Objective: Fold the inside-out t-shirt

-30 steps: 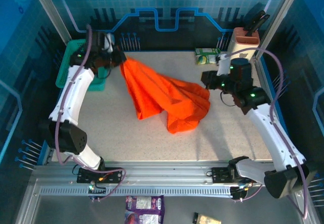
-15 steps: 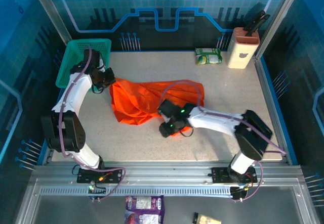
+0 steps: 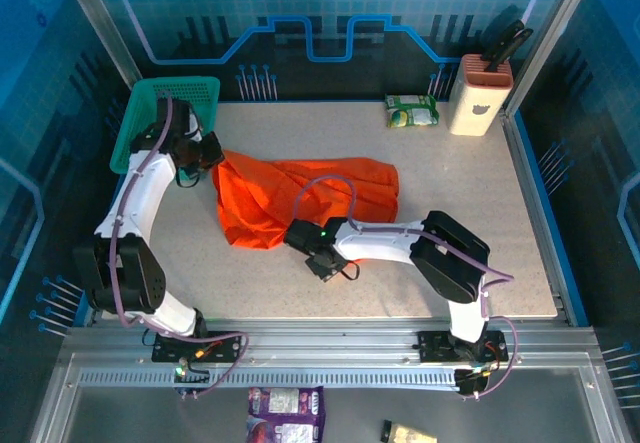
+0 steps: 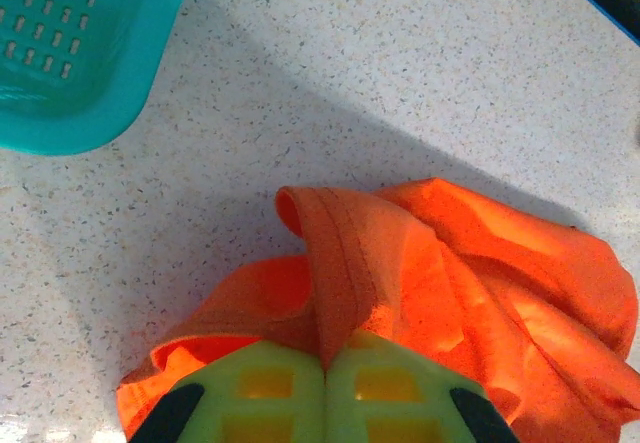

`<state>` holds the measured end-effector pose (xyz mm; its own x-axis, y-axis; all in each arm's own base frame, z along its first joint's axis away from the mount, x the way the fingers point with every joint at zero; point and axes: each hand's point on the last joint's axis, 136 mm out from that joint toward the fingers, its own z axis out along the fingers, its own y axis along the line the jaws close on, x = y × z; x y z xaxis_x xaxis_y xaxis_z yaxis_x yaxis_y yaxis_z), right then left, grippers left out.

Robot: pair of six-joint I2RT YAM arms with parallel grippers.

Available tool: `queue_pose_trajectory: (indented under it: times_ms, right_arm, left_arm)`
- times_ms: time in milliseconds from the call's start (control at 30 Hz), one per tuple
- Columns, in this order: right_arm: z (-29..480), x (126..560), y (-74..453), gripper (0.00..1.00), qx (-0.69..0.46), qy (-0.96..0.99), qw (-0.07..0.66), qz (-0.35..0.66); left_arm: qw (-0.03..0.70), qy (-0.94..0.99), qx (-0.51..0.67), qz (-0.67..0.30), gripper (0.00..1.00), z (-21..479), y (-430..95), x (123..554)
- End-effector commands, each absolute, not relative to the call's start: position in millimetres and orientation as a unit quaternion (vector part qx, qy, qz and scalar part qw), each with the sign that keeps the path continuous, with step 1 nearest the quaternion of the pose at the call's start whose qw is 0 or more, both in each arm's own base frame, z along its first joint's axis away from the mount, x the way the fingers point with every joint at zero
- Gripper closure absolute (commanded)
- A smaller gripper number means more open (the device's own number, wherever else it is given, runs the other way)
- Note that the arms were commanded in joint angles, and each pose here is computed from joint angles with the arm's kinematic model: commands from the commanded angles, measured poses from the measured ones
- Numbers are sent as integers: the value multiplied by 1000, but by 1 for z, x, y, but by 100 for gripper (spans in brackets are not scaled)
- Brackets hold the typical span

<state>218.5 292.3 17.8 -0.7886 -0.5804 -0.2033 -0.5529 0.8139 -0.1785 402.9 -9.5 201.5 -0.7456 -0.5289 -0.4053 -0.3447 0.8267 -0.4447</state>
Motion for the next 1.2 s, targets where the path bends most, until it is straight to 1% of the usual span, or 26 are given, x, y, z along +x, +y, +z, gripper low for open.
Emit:
queue_pose_trajectory:
  times_ms: [0, 33, 100, 200, 300, 333, 467, 533, 633, 700, 733, 800, 867, 1000, 1033, 1067, 1100, 1167]
  right_arm:
    - [32, 238, 264, 96, -269, 945, 156, -97]
    - [40, 243, 261, 100, -263, 946, 165, -92]
    - [61, 256, 252, 100, -250, 946, 189, -85]
    - [115, 281, 237, 100, -222, 940, 250, -64]
    - [190, 311, 212, 100, -176, 925, 336, -37]
    - [227, 323, 198, 100, -156, 913, 377, -27]
    - [342, 349, 139, 100, -93, 865, 493, -26]
    - [404, 354, 103, 100, -63, 834, 546, -47]
    - [491, 345, 60, 100, -22, 780, 619, -88]
    - [538, 332, 44, 100, -2, 743, 661, -107]
    - [553, 328, 42, 100, 2, 730, 675, -107]
    - [561, 328, 46, 100, -3, 722, 686, -95]
    - [547, 337, 58, 100, -17, 731, 678, -73]
    - [490, 363, 83, 100, -44, 775, 630, -41]
    - [480, 366, 86, 100, -43, 780, 624, -32]
    - [476, 367, 86, 100, -38, 781, 623, -27]
    - [475, 367, 85, 100, -34, 780, 625, -21]
    - [485, 363, 73, 100, -17, 770, 637, -30]
  left_arm:
    - [282, 914, -227, -184, 100, 214, -10, 399]
    - [285, 912, -227, -189, 100, 217, -12, 398]
    - [292, 908, -225, -199, 100, 224, -14, 398]
    - [312, 899, -220, -215, 100, 243, -18, 398]
    - [338, 887, -212, -233, 100, 267, -23, 396]
    - [347, 882, -210, -239, 100, 275, -24, 396]
    - [366, 869, -194, -271, 100, 304, -34, 393]
    - [374, 861, -183, -292, 100, 317, -41, 392]
    - [391, 846, -170, -320, 100, 335, -50, 390]
    - [401, 836, -164, -336, 100, 344, -55, 390]
    - [406, 831, -159, -345, 100, 349, -58, 389]
    - [417, 820, -151, -362, 100, 361, -62, 391]
    - [442, 806, -138, -369, 100, 393, -62, 390]
    - [553, 740, -83, -374, 100, 520, -61, 368]
    - [577, 720, -67, -380, 100, 549, -63, 359]
    - [592, 707, -57, -383, 100, 567, -65, 353]
    - [602, 697, -54, -386, 100, 578, -65, 350]
    - [601, 695, -63, -389, 100, 577, -63, 351]
